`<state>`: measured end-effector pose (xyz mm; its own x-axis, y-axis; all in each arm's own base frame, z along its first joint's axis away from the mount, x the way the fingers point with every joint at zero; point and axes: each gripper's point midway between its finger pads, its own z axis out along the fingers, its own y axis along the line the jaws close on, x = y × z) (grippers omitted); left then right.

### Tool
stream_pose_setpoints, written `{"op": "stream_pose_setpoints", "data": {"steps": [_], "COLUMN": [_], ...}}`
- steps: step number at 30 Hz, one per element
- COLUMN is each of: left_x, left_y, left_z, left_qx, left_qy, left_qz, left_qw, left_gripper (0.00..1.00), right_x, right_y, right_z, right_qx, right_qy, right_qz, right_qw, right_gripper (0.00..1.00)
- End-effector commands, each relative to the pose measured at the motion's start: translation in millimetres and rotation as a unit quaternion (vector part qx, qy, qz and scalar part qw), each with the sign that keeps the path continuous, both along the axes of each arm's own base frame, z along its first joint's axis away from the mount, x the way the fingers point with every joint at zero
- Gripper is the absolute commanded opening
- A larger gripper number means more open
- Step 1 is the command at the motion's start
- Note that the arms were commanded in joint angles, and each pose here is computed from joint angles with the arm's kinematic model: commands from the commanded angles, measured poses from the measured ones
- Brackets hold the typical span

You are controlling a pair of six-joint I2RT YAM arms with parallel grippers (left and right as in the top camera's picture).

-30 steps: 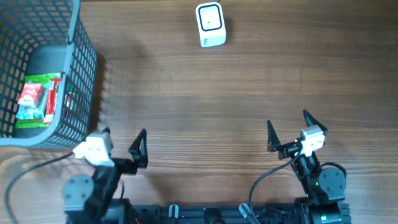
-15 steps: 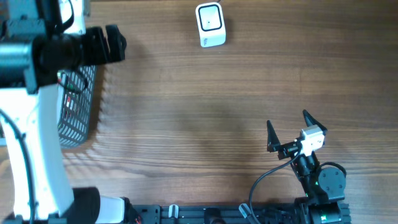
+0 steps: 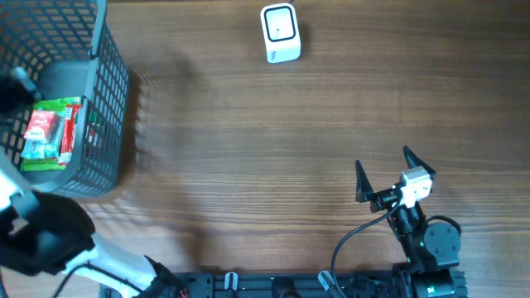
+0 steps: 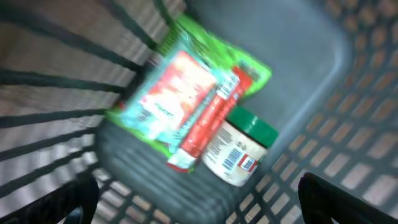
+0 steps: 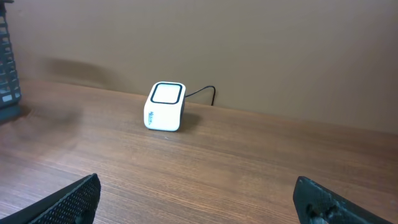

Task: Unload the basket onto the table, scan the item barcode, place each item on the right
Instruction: 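Reach left gripper into basket and grasp green-lidded jar with red sticks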

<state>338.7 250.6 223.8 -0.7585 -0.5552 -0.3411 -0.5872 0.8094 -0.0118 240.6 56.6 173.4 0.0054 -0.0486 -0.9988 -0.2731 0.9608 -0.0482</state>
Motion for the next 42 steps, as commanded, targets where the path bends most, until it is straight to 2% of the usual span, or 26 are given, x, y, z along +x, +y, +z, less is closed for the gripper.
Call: {"op": "stream_pose_setpoints", "data": {"steps": [1, 8, 16, 21, 23, 26, 30, 34, 37, 42], "left_x": [13.6, 15.7, 21.9, 21.5, 24.4, 30.6, 37.0, 39.8, 32.4, -2.8], "left_y": [-29.0, -47.9, -56.5, -56.7, -54.6, -46.1, -31.8, -29.6, -34.5, -72.0], "left_z": [-62.3, -146.1, -174.9, -182.8, -178.6, -157.3, -99.4, -30.8, 48.1, 151.4], "left_qx": [-0.089, -0.11, -0.094, -0.091, -0.086, -0.059, 0.012, 0.077, 0.148, 0.204], "left_qy": [0.01, 0.035, 0.025, 0.022, 0.017, 0.002, -0.043, -0.117, -0.201, -0.321], "left_qz": [-0.102, -0.129, -0.153, -0.153, -0.153, -0.152, -0.145, -0.145, -0.14, -0.116], "left_qw": [0.991, 0.985, 0.983, 0.984, 0.984, 0.987, 0.988, 0.98, 0.958, 0.917], "left_gripper": [1.0, 0.94, 0.85, 0.66, 0.62, 0.51, 0.49, 0.49, 0.49, 0.45], "right_x": [-0.2, -0.2, -0.2, -0.2, -0.2, -0.2, -0.2, -0.2, -0.2, -0.2], "right_y": [-0.3, -0.3, -0.3, -0.3, -0.3, -0.3, -0.3, -0.3, -0.3, -0.3], "right_z": [1.8, 1.8, 1.8, 1.8, 1.8, 1.8, 1.8, 1.8, 1.8, 1.8], "right_qx": [-0.001, -0.001, -0.001, -0.001, -0.001, -0.001, -0.001, -0.001, -0.001, -0.001], "right_qy": [-0.005, -0.005, -0.005, -0.005, -0.005, -0.005, -0.005, -0.005, -0.005, -0.005], "right_qz": [-0.002, -0.002, -0.002, -0.002, -0.002, -0.002, -0.002, -0.002, -0.002, -0.002], "right_qw": [1.0, 1.0, 1.0, 1.0, 1.0, 1.0, 1.0, 1.0, 1.0, 1.0], "right_gripper": [1.0, 1.0, 1.0, 1.0, 1.0, 1.0, 1.0, 1.0, 1.0, 1.0]}}
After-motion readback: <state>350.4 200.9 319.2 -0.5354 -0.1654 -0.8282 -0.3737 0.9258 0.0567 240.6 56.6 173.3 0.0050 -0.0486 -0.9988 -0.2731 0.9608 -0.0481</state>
